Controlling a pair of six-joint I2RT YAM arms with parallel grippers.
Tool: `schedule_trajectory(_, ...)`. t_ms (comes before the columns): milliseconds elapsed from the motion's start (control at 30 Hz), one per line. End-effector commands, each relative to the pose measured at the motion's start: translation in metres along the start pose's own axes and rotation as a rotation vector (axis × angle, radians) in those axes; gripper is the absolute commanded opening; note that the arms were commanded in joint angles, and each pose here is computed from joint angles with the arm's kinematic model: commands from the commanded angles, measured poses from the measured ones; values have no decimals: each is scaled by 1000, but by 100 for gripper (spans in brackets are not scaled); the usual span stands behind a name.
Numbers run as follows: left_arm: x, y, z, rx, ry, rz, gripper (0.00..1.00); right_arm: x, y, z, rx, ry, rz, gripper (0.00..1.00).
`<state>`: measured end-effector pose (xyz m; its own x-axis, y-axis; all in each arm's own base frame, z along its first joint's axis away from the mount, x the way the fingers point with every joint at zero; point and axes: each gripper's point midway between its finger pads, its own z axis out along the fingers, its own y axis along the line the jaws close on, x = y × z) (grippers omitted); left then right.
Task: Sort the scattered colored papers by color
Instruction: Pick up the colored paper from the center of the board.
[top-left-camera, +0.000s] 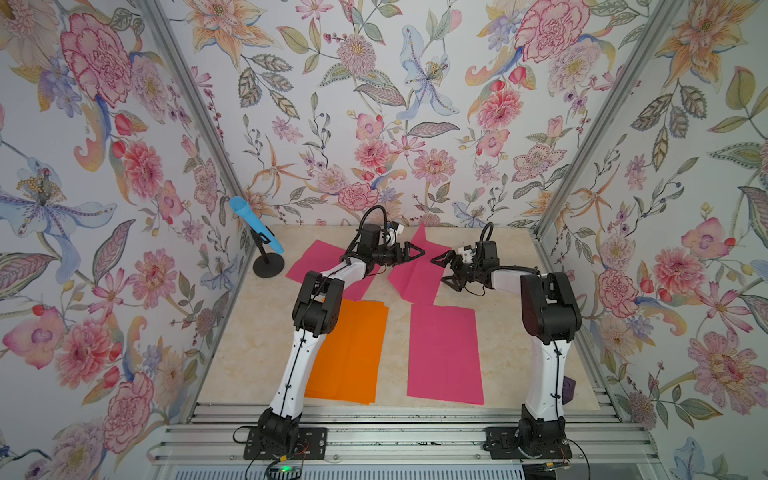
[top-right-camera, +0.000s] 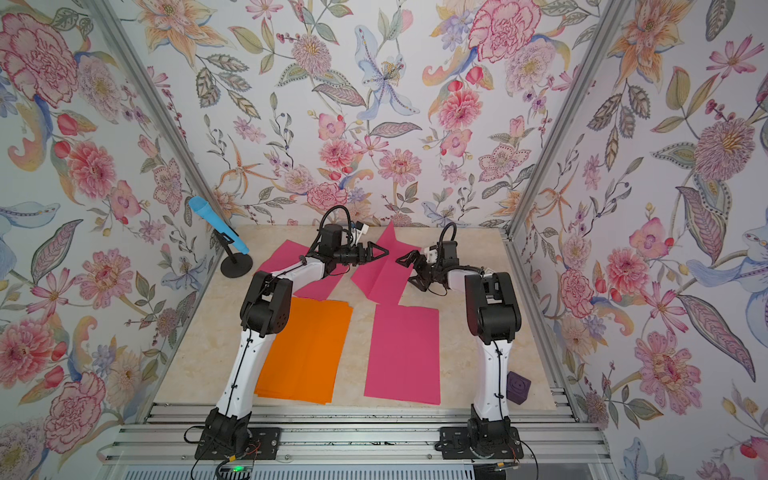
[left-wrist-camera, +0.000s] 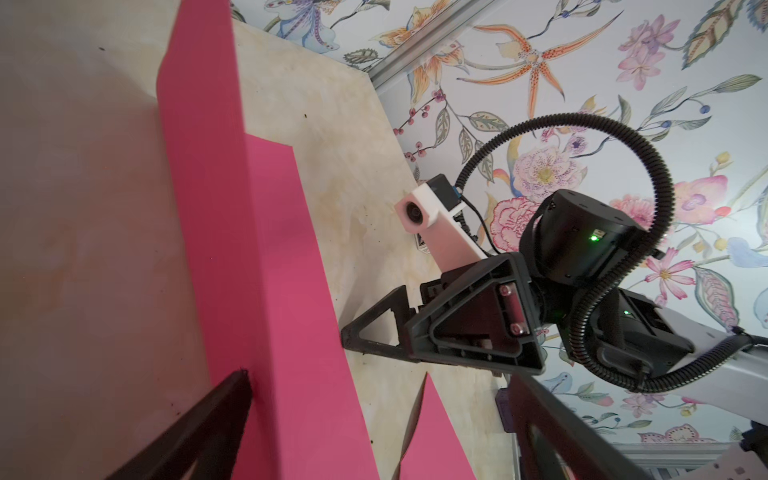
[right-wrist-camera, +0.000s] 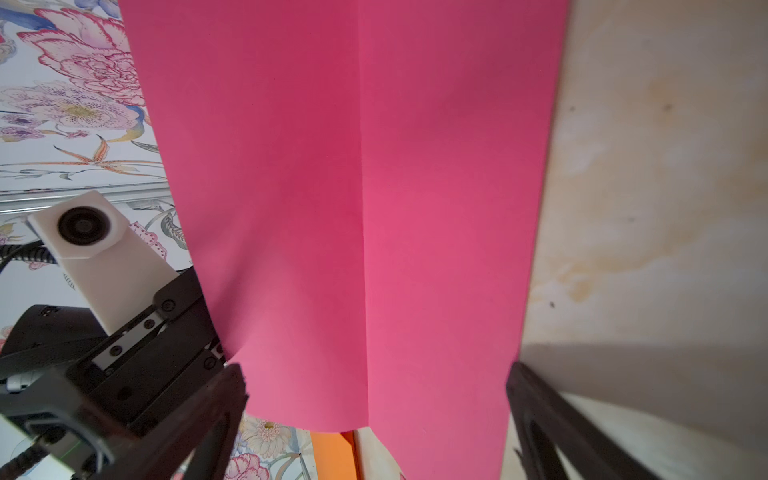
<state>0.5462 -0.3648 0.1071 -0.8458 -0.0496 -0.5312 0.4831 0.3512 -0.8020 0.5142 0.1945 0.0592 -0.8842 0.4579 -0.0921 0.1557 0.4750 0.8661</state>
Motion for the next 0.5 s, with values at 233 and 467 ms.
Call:
schedule_trajectory(233,-9,48,-22,-367,96,110,80,4,-23,4,53,18,48,100)
schedule_trajectory(467,2,59,-18,-354,123,76,47,1,-18,2,44,16,44,100)
